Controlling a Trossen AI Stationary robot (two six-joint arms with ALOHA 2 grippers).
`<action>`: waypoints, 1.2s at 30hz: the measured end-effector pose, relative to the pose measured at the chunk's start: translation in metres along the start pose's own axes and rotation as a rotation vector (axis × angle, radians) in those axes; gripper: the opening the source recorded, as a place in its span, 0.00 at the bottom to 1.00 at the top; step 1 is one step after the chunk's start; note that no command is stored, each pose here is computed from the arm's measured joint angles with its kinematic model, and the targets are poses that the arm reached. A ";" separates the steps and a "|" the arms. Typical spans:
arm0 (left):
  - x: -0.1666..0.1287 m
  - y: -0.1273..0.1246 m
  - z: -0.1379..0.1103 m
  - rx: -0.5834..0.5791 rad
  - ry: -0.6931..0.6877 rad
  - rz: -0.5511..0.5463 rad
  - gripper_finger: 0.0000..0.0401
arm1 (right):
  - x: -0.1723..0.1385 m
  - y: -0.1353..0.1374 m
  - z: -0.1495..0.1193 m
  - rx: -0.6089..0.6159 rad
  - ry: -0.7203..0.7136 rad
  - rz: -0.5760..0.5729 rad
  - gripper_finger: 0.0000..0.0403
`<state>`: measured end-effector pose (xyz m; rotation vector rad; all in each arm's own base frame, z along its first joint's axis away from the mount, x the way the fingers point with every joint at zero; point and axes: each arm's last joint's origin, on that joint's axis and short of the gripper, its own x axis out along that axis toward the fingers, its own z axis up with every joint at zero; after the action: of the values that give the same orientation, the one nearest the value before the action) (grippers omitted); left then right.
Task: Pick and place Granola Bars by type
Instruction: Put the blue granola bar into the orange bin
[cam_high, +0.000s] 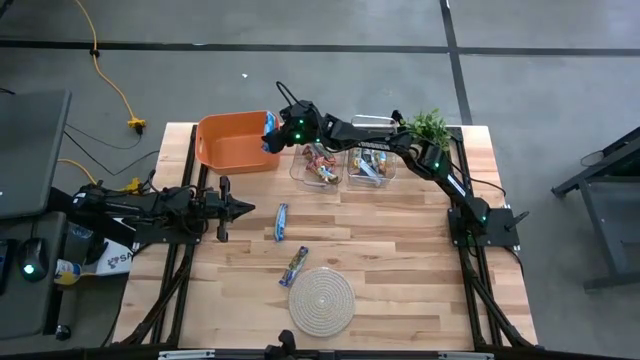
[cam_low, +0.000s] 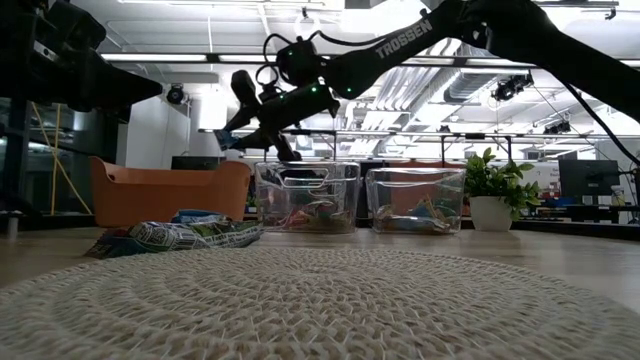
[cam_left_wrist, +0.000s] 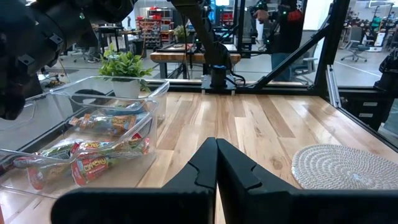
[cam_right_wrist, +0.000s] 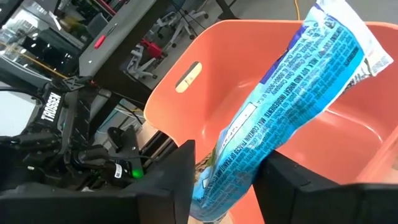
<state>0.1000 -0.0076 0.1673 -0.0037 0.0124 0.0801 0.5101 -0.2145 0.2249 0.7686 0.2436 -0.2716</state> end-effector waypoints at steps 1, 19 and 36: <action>0.000 0.000 0.000 0.000 0.000 0.000 0.00 | 0.000 0.000 0.000 -0.003 -0.001 0.003 0.34; 0.000 0.000 0.000 0.000 0.000 0.000 0.00 | 0.000 0.002 0.001 -0.049 0.004 0.035 0.55; 0.000 0.000 0.000 0.000 0.000 0.000 0.00 | 0.000 -0.002 -0.001 -0.016 0.004 -0.041 0.64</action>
<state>0.1000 -0.0076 0.1671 -0.0037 0.0127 0.0801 0.5091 -0.2149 0.2224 0.7491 0.2648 -0.3064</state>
